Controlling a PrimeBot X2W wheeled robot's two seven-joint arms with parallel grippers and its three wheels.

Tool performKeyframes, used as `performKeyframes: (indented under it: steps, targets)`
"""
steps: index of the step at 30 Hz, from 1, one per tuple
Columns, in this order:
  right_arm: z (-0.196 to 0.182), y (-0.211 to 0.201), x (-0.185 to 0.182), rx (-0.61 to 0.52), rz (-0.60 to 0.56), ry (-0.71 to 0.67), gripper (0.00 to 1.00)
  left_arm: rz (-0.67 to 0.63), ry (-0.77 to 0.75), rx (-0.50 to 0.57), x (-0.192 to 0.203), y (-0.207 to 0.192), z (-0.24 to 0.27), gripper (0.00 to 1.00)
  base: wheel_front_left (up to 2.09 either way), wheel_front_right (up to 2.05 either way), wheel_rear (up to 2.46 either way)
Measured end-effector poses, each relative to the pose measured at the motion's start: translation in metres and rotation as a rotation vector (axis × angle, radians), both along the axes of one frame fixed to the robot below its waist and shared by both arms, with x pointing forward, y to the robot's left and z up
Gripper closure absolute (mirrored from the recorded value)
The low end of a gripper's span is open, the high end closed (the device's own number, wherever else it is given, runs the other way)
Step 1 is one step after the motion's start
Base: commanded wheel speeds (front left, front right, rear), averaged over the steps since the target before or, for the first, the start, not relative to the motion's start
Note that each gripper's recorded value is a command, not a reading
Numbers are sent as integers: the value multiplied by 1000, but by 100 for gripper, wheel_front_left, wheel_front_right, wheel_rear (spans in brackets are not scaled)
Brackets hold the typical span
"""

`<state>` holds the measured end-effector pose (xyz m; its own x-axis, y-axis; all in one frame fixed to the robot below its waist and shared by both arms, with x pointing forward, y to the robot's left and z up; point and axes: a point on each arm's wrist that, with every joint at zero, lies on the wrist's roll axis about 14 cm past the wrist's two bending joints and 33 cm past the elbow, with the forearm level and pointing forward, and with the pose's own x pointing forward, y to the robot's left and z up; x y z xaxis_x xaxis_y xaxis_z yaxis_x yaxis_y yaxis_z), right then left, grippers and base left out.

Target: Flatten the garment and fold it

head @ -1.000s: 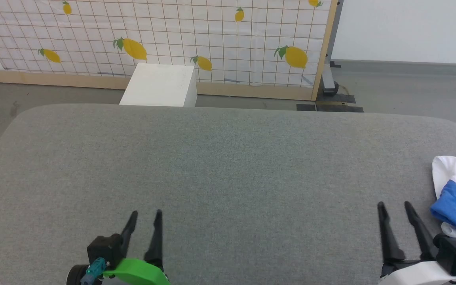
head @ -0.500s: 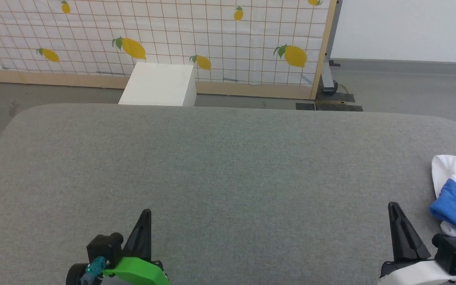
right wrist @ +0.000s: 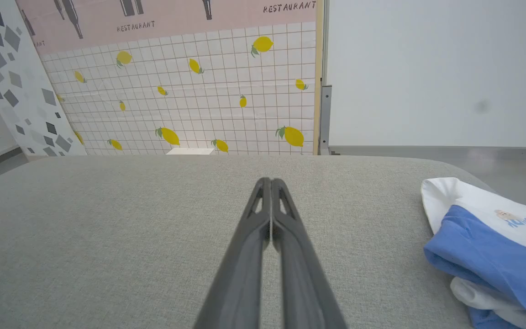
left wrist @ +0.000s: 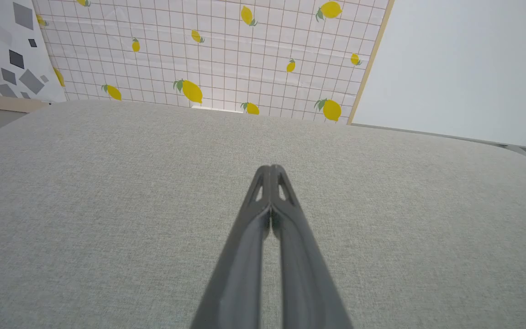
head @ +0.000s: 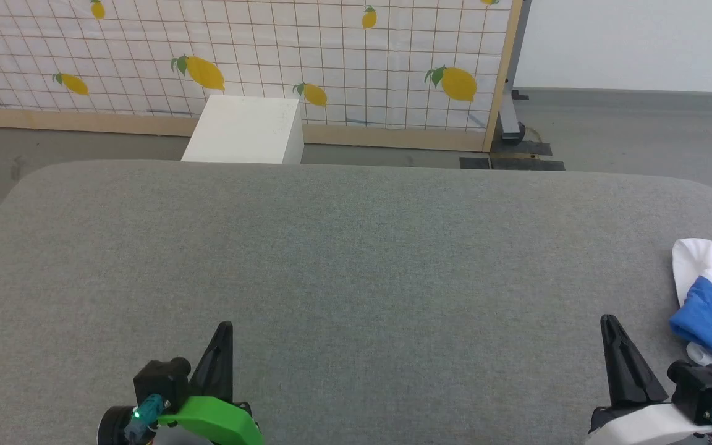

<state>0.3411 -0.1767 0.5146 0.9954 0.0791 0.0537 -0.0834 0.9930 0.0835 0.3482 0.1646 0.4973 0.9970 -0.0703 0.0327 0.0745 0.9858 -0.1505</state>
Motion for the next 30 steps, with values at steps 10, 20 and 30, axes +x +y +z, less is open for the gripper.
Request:
performKeyframes:
  steps: [10, 20, 30]
  targets:
    - [2, 2, 3, -8, 6, 1, 100, 4, 6, 16, 2, 1, 2, 100, 0, 0, 0]
    - [1, 3, 5, -19, 11, 13, 100, 2, 6, 40, 5, 1, 5, 100, 0, 0, 0]
    - [1, 5, 8, -32, 16, 20, 100, 9, 11, 59, 7, 2, 7, 100, 0, 0, 0]
